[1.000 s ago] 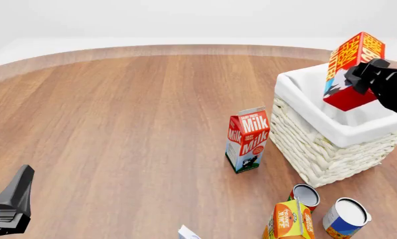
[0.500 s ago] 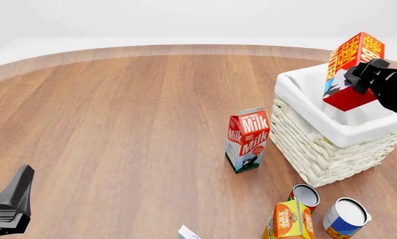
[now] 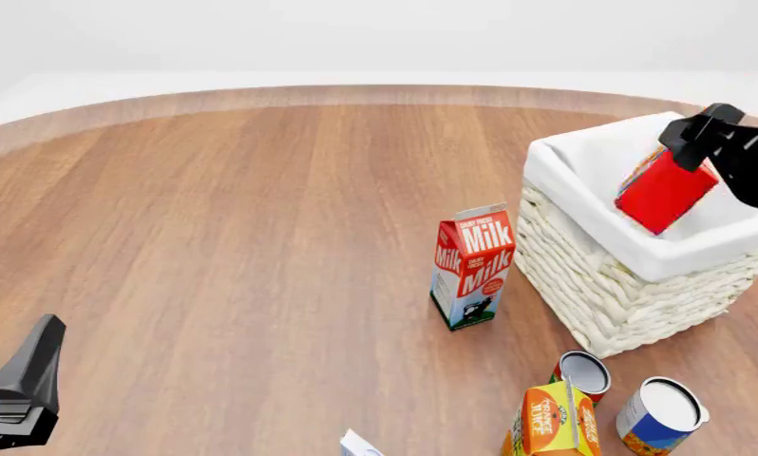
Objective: Pick up the cream cheese box and the butter, and put them in the basket.
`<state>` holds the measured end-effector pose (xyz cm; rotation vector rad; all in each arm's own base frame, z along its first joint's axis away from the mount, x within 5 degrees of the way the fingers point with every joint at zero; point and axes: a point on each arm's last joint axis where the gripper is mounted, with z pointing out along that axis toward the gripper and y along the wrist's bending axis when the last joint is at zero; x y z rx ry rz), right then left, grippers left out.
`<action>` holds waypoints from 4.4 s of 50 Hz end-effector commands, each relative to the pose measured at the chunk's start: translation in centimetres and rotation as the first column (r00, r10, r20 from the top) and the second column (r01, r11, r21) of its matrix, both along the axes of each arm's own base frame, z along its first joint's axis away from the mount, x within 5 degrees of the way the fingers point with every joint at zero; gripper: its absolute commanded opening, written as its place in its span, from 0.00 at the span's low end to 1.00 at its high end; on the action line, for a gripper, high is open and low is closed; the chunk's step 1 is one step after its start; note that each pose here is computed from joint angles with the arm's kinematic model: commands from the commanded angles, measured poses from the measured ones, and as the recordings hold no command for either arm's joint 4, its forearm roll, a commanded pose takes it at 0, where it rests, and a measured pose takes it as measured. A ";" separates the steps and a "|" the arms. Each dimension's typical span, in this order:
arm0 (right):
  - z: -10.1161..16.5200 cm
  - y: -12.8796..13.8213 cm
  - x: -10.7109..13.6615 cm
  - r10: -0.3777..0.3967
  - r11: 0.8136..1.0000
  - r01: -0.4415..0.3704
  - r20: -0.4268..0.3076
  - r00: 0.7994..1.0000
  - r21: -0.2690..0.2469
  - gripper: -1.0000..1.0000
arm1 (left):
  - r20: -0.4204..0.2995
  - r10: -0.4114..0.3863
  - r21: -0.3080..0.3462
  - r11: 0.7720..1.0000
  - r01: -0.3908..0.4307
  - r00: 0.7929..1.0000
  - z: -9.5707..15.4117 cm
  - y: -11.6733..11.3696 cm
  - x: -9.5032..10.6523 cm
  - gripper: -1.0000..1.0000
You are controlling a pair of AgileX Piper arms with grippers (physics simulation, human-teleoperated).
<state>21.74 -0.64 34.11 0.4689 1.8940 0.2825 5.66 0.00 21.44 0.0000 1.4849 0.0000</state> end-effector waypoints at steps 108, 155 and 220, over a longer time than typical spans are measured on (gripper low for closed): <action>9.8 14.0 -8.2 0.806 0.566 -0.748 0.040 0.590 -0.346 1.00 | 0.000 0.000 0.000 1.000 0.000 1.000 0.0 0.0 0.0 1.00; 1.3 18.4 -7.8 0.866 0.419 -0.852 -0.146 0.479 -0.312 1.00 | 0.000 0.000 0.000 1.000 0.000 1.000 0.0 0.0 0.0 1.00; -9.3 23.5 -6.3 0.836 0.298 -0.922 -0.399 0.376 -0.247 1.00 | 0.000 0.000 0.000 1.000 0.000 1.000 0.0 0.0 0.0 1.00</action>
